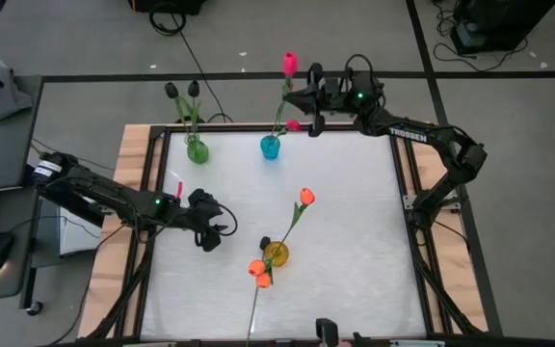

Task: Sort flowers into vase by color
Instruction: Put the pink flower into the blue vase

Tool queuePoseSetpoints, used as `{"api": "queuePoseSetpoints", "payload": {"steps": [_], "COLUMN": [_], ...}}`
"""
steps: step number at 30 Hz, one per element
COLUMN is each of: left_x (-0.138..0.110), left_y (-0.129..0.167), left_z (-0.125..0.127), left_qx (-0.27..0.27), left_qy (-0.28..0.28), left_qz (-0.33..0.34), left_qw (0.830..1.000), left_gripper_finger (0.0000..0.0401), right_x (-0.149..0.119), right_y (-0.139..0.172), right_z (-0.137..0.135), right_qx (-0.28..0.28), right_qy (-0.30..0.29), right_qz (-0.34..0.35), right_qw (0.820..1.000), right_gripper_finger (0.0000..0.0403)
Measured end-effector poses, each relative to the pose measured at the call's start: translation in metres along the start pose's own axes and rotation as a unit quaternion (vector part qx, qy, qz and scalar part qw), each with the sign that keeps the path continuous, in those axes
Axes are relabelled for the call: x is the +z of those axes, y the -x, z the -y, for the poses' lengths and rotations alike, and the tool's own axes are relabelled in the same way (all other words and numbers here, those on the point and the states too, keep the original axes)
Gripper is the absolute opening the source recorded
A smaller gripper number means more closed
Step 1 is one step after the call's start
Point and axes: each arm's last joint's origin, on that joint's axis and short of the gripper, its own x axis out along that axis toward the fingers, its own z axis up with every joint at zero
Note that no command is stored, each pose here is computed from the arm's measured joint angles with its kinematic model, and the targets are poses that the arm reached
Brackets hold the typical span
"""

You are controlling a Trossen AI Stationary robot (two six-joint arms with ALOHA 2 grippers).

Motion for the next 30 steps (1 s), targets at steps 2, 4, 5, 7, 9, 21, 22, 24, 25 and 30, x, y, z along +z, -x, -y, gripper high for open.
{"api": "queuePoseSetpoints", "payload": {"steps": [2,4,5,7,9,21,22,24,25,30], "left_x": [0.0,0.0,0.0,0.0,0.0,0.0,0.0,0.0,0.0,0.0], "left_y": [0.0,0.0,0.0,0.0,0.0,0.0,0.0,0.0,0.0,0.0], "left_z": [0.0,0.0,0.0,0.0,0.0,0.0,0.0,0.0,0.0,0.0], "left_qx": [0.0,0.0,0.0,0.0,0.0,0.0,0.0,0.0,0.0,0.0], "left_qy": [0.0,0.0,0.0,0.0,0.0,0.0,0.0,0.0,0.0,0.0], "left_qz": [0.0,0.0,0.0,0.0,0.0,0.0,0.0,0.0,0.0,0.001], "left_qw": [1.0,1.0,1.0,1.0,1.0,1.0,1.0,1.0,1.0,1.0], "left_gripper_finger": [0.0243,0.0243,0.0243,0.0243,0.0243,0.0243,0.0243,0.0243,0.0243,0.0243], "right_x": [-0.002,-0.007,-0.011,-0.023,-0.033,-0.08,-0.083,-0.088,-0.09,-0.094], "right_y": [-0.001,-0.003,-0.004,-0.006,-0.008,-0.007,-0.007,-0.007,-0.006,-0.004], "right_z": [0.0,0.001,0.002,0.004,0.006,0.023,0.024,0.025,0.025,0.027], "right_qx": [0.002,0.005,0.005,0.005,0.008,0.014,0.014,0.015,0.015,0.025], "right_qy": [0.005,0.01,0.007,0.002,-0.001,-0.04,-0.043,-0.048,-0.051,-0.061], "right_qz": [-0.004,-0.001,-0.003,-0.009,-0.006,0.02,0.019,0.017,0.015,0.01], "right_qw": [1.0,1.0,1.0,1.0,1.0,0.999,0.999,0.999,0.998,0.998], "right_gripper_finger": [0.0007,0.0007,0.0007,0.0007,0.0007,0.0007,0.0007,0.0007,0.0007,0.0007]}}
